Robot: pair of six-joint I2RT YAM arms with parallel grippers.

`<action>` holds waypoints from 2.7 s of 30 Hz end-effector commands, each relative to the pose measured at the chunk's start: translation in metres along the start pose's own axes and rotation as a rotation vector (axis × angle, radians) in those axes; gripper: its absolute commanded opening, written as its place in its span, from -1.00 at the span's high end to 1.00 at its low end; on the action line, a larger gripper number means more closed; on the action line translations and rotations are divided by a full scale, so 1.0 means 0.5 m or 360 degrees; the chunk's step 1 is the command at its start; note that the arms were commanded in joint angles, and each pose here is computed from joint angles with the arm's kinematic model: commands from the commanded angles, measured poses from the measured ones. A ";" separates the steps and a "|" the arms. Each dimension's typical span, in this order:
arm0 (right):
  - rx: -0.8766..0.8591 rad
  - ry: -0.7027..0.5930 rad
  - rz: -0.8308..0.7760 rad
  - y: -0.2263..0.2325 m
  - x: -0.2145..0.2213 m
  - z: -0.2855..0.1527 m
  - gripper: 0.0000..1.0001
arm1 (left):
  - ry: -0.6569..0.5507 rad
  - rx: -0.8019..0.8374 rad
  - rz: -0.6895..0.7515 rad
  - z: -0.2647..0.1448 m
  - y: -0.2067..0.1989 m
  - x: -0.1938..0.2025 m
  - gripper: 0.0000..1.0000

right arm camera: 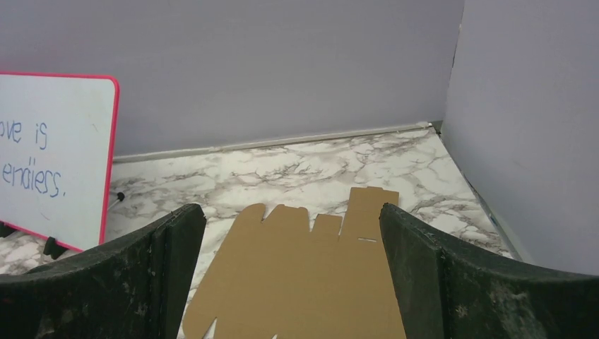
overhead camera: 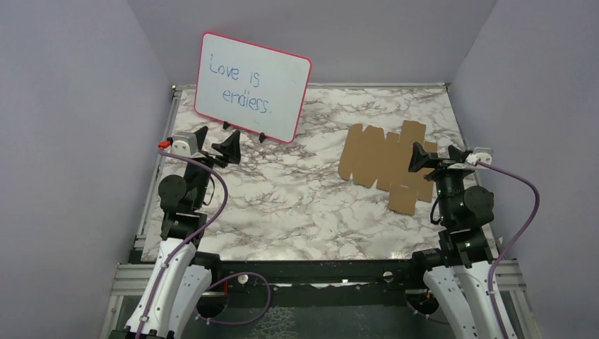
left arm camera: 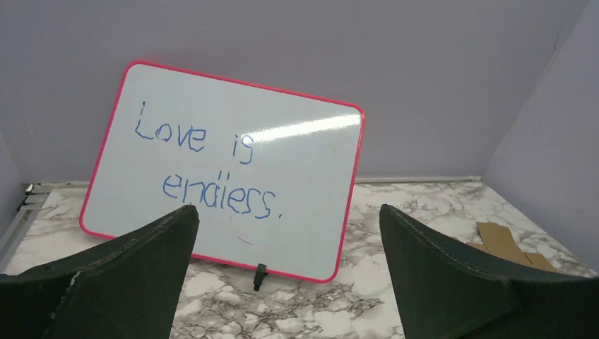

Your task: Fold the paper box

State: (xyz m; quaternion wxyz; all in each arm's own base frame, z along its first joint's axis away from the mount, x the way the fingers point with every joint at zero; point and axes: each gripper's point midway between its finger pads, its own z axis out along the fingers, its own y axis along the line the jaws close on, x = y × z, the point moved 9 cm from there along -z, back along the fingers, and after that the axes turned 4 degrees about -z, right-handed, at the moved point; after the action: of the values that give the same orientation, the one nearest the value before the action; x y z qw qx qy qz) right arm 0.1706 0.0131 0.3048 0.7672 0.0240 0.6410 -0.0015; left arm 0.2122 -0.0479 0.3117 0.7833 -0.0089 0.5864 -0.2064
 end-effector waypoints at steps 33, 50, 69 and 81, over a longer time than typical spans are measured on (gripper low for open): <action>-0.0088 0.0923 0.0238 0.076 0.177 0.213 -1.00 | 0.0414 0.0114 0.0035 -0.005 -0.017 0.039 -0.98; -0.0236 0.1359 0.0229 0.138 0.416 0.416 -0.98 | 0.0417 -0.0002 0.0086 -0.014 -0.020 0.039 -0.98; -0.0371 0.1608 -0.0114 0.268 0.516 0.393 -0.98 | 0.0463 -0.0063 0.0079 -0.006 -0.007 0.052 -0.98; -0.0833 0.1743 -0.0289 0.358 0.483 0.228 -0.98 | 0.0498 -0.0079 0.0080 0.000 -0.002 0.066 -0.98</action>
State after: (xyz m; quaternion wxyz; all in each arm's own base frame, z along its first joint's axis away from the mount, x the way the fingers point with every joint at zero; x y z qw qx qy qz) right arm 0.3740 0.1843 0.0947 0.3579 -0.1629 0.9158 0.0816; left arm 0.2157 -0.0613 0.2677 0.6711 0.0234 0.7197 -0.1762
